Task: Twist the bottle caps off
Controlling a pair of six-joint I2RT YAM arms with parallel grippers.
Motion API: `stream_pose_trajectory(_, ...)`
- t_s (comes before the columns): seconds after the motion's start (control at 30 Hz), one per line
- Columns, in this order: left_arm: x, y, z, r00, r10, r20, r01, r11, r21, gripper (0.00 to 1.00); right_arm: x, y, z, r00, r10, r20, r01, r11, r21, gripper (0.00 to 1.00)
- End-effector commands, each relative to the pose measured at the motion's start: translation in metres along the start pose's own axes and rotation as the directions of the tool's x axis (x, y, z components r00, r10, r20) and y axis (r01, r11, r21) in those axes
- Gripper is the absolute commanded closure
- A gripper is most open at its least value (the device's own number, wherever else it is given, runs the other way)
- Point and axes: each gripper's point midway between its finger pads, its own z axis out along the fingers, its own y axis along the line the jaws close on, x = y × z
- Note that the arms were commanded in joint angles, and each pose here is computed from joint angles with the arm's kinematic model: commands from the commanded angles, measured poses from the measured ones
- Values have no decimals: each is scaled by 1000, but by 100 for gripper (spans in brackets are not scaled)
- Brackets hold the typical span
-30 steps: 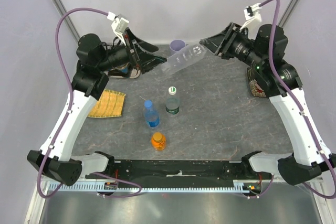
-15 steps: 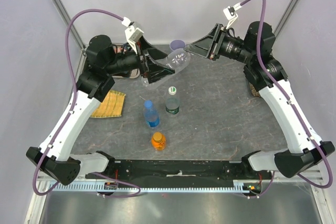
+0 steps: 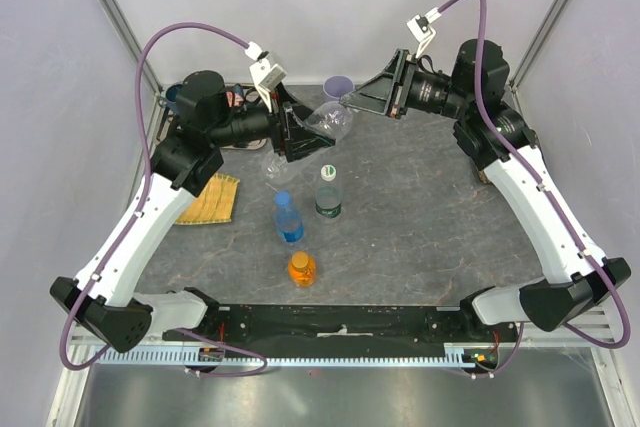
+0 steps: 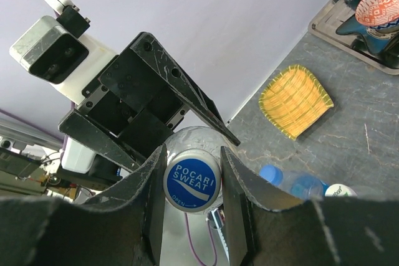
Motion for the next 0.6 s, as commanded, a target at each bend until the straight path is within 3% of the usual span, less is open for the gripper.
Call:
stream_pose_trajectory(0.0, 0, -10, -7, 998, 55, 9, -55, 998, 16, 27, -9, 32, -7, 997, -71, 27, 73, 994, -76, 100)
stream_pose_trajectory(0.17, 7, -16, -8, 1000, 26, -14, -25, 998, 52, 13, -7, 37, -7, 995, -96, 17, 97, 992, -78, 100)
stream_pose_trajectory(0.33, 14, -27, -8, 999, -8, -42, 13, 993, 120, 11, -5, 41, -6, 993, -114, 9, 115, 990, -83, 100)
stream_pose_trajectory(0.57, 18, -41, -8, 998, -26, -66, 39, 977, 210, 25, 1, 42, -3, 993, -122, -9, 120, 989, -91, 100)
